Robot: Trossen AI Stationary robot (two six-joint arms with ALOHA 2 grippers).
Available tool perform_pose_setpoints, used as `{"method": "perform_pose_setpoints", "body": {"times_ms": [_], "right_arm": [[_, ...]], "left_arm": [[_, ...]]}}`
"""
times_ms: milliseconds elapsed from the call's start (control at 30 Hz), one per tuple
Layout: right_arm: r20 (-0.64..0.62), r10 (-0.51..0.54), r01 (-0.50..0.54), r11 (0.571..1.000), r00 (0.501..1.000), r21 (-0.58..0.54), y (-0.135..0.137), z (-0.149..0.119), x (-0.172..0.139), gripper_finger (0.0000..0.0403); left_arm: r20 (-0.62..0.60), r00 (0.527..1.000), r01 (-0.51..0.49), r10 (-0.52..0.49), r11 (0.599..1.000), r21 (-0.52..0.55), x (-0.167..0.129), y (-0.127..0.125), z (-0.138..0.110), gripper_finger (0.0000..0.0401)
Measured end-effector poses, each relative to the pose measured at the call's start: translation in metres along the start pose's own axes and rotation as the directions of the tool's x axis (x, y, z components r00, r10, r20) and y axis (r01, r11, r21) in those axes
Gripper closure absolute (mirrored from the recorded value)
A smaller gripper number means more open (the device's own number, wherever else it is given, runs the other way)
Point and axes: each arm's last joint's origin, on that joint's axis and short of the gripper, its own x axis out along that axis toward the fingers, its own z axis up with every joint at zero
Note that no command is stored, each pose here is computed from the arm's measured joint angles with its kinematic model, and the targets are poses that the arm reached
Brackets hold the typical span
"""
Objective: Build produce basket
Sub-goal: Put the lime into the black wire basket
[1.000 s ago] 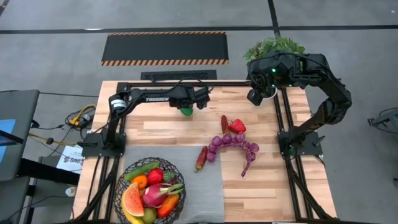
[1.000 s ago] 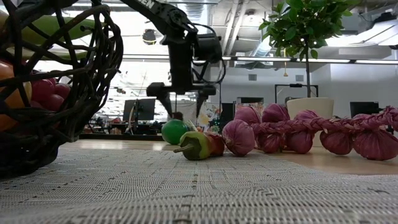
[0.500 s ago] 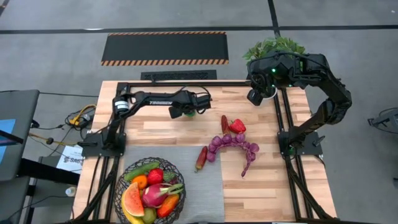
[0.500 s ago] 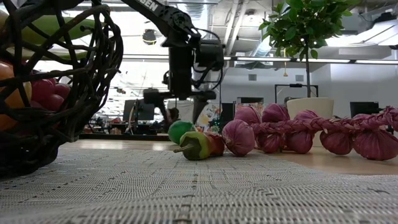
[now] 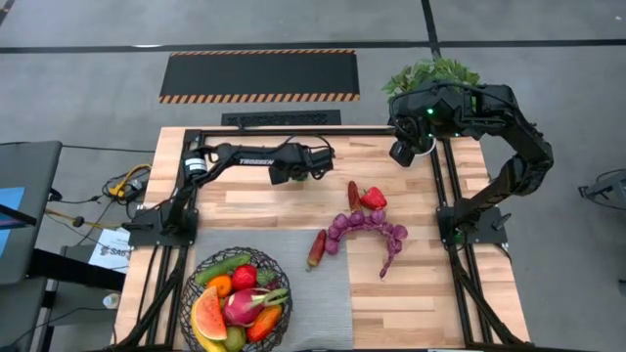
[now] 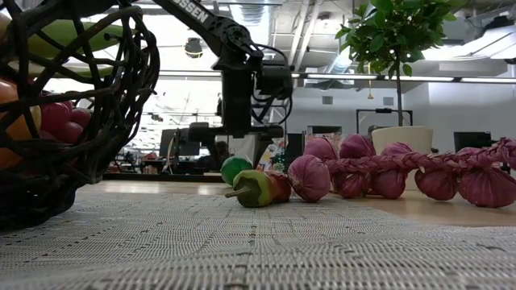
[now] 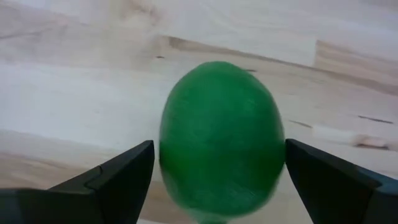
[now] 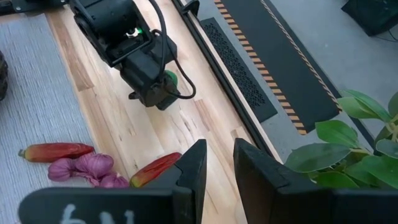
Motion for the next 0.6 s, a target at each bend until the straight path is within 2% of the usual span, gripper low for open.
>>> {"method": "perform_pose_setpoints", "body": {"times_ms": [300, 600], "right_arm": [[-0.002, 0.0, 0.0, 1.0, 1.0, -0.001, 0.0001, -0.0002, 0.0, 0.0298], [-0.002, 0.0, 0.0, 1.0, 1.0, -0.001, 0.0, -0.0002, -0.0001, 0.0298]], "left_arm": [[-0.01, 1.0, 0.0, 0.0, 1.0, -0.021, 0.0005, 0.0001, 0.0008, 0.0069], [-0.02, 1.0, 0.008, -0.008, 1.0, 0.024, -0.0011, -0.0005, -0.0018, 0.0162]]}}
